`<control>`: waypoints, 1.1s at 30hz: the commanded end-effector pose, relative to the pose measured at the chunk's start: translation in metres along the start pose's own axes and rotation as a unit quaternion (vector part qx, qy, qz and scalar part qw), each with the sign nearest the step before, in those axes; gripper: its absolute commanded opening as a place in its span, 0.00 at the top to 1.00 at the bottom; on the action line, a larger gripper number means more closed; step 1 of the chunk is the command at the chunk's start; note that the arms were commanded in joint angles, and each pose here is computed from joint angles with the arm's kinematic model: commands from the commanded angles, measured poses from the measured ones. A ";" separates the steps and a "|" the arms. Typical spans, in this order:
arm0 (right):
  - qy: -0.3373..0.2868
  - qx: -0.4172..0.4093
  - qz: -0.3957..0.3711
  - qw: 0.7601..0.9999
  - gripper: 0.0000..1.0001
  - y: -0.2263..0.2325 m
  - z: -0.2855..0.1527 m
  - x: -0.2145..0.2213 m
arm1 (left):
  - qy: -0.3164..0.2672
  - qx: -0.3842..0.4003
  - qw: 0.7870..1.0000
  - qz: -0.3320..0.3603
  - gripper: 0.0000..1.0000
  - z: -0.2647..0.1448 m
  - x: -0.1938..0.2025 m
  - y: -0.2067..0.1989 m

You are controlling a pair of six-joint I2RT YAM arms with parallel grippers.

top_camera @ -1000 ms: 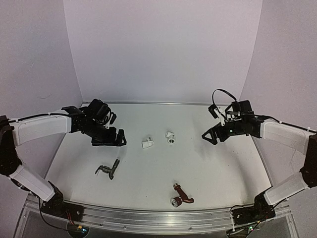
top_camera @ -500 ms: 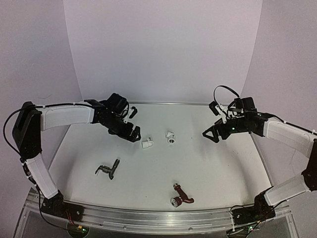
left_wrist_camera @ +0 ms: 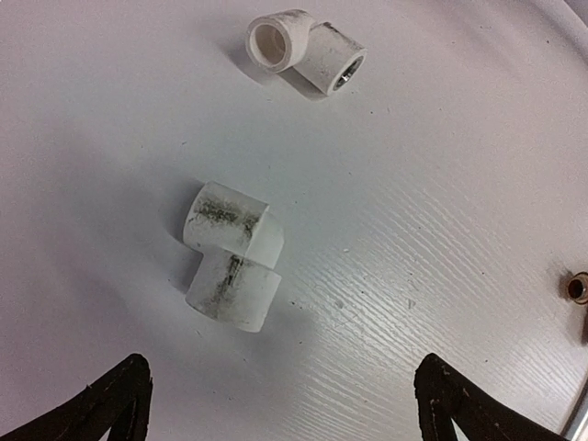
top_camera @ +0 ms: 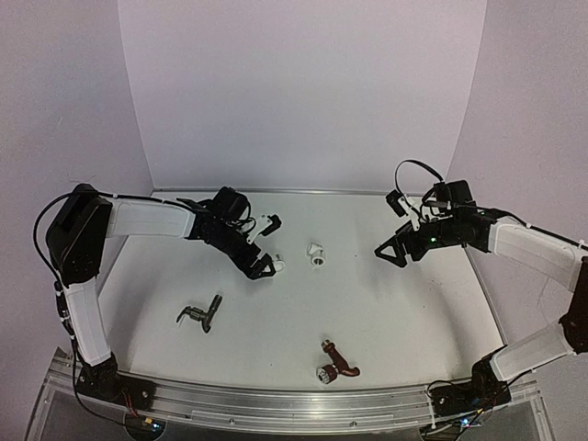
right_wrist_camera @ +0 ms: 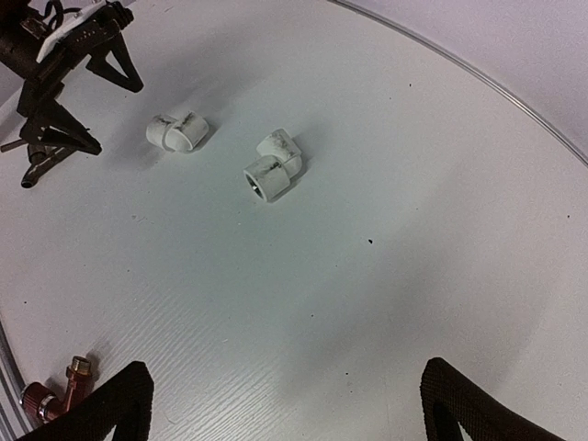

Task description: Install the water faucets

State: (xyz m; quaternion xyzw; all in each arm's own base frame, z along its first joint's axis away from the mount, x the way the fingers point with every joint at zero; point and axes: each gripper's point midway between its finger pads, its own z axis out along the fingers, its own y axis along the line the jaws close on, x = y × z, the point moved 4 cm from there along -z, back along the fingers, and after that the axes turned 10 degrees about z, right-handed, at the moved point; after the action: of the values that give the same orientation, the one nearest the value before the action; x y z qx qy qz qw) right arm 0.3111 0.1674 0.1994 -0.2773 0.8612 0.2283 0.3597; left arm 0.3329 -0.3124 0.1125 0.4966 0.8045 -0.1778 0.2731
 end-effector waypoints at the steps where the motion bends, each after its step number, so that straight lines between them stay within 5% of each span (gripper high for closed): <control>1: -0.020 -0.013 -0.011 1.000 0.02 0.005 -0.008 -0.016 | -0.042 -0.011 0.996 0.080 0.01 0.008 -0.013 0.004; 16: -0.020 -0.025 -0.014 0.999 0.02 0.010 -0.011 -0.016 | -0.022 -0.005 0.991 0.132 0.07 0.051 0.004 0.011; 33: -0.024 -0.032 -0.020 0.999 0.02 0.012 -0.015 -0.017 | -0.045 -0.003 0.986 0.159 0.35 0.066 0.000 0.014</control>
State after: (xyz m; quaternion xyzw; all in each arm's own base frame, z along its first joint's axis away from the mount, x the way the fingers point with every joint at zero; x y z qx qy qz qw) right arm 0.3042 0.1715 0.1992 -0.2910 0.8561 0.2490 0.3469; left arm 0.3548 -0.3325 0.0538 0.6042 0.7180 -0.1445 0.3141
